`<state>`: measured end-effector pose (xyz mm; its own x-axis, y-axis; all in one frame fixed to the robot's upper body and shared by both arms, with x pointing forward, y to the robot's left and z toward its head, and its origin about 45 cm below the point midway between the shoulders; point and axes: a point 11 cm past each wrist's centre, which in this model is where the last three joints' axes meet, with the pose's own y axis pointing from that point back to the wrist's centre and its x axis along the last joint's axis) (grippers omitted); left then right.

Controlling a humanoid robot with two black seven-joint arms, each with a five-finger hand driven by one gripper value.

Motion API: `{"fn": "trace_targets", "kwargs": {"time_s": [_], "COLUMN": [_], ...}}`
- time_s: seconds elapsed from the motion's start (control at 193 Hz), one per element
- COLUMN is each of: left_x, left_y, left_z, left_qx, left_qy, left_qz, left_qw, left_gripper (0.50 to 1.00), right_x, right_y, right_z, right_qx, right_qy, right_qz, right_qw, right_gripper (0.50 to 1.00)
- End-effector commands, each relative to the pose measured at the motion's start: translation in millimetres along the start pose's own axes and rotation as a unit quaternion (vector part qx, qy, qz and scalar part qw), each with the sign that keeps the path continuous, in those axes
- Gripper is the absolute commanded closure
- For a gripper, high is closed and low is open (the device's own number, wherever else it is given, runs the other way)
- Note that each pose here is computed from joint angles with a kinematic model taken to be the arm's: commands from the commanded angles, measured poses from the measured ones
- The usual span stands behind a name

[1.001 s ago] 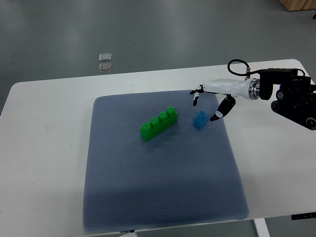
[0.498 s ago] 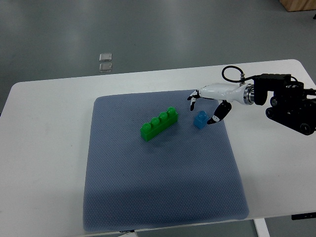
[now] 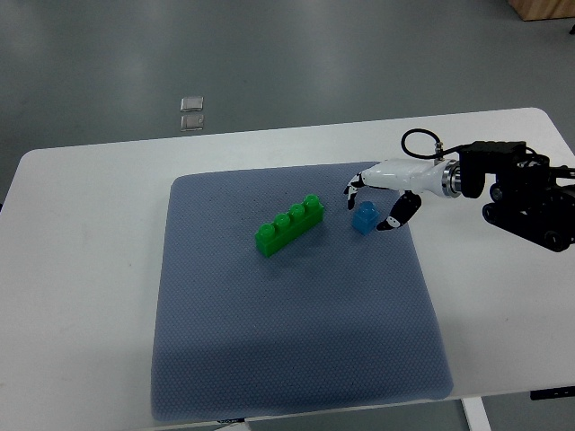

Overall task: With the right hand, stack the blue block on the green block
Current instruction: 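Close the right hand fingers around the blue block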

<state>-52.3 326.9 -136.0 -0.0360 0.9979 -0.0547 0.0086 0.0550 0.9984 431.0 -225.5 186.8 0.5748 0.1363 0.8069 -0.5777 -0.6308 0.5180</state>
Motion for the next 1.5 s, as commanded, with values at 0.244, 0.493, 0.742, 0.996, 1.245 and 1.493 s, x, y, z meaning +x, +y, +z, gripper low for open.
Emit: {"fn": "trace_targets", "kwargs": {"time_s": [0.244, 0.493, 0.742, 0.996, 1.245, 1.493], "left_x": [0.0, 0.0, 0.0, 0.0, 0.0, 0.0], "left_y": [0.0, 0.0, 0.0, 0.0, 0.0, 0.0], "left_z": [0.0, 0.0, 0.0, 0.0, 0.0, 0.0], "left_qx": [0.000, 0.000, 0.000, 0.000, 0.000, 0.000], "left_qy": [0.000, 0.000, 0.000, 0.000, 0.000, 0.000], "left_qz": [0.000, 0.000, 0.000, 0.000, 0.000, 0.000], "left_qw": [1.000, 1.000, 1.000, 1.000, 1.000, 1.000], "left_gripper": [0.500, 0.500, 0.500, 0.500, 0.500, 0.500], "right_x": [-2.3, -3.0, -6.1, -6.1, -6.3, -8.4], "right_y": [-0.8, -3.8, -5.7, -5.5, -5.0, -4.5], "right_z": [0.5, -2.7, -4.2, -3.7, -3.1, -2.1], "right_qx": [-0.002, 0.002, 0.003, 0.002, 0.002, 0.001], "right_qy": [0.002, 0.006, 0.013, 0.013, 0.013, 0.019], "right_qz": [-0.003, -0.005, -0.013, -0.012, -0.012, -0.013], "right_qw": [1.000, 1.000, 1.000, 1.000, 1.000, 1.000], "right_gripper": [0.732, 0.744, 0.803, 0.812, 0.842, 0.846]}}
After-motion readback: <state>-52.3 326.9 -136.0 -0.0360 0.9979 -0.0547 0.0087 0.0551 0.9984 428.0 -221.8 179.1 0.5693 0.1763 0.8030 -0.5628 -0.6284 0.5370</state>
